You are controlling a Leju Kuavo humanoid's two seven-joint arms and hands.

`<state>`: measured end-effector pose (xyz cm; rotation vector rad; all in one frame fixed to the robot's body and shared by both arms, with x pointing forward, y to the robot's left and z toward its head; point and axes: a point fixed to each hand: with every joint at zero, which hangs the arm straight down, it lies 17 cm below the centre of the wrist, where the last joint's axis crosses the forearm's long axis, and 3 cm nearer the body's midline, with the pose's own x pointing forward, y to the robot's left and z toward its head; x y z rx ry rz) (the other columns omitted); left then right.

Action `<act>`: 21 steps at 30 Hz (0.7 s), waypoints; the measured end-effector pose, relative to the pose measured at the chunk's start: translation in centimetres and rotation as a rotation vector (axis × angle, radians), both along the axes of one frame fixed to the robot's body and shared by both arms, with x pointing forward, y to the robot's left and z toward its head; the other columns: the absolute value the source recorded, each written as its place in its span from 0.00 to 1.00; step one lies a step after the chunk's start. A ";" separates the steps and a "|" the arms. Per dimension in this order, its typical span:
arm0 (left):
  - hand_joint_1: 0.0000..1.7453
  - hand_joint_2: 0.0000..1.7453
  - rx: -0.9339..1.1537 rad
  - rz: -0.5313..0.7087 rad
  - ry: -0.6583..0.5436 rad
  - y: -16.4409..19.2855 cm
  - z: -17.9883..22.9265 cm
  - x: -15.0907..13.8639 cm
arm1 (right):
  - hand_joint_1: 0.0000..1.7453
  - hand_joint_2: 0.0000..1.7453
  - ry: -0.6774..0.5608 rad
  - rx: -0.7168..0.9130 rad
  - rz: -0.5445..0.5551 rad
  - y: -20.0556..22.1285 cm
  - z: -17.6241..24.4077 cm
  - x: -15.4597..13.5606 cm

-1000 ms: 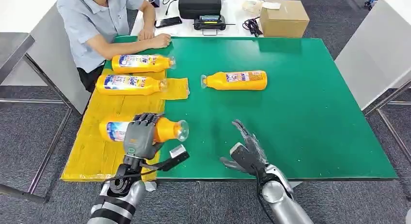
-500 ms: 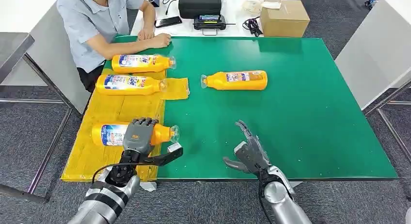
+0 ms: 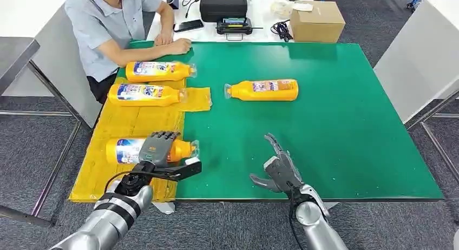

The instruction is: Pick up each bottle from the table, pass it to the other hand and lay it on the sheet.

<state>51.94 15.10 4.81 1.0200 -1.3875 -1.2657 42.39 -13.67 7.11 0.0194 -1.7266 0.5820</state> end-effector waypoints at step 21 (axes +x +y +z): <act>0.00 1.00 -0.027 -0.011 -0.033 -0.4 0.2 0.1 | 0.00 1.00 0.011 -0.004 -0.003 -0.2 -0.5 0.0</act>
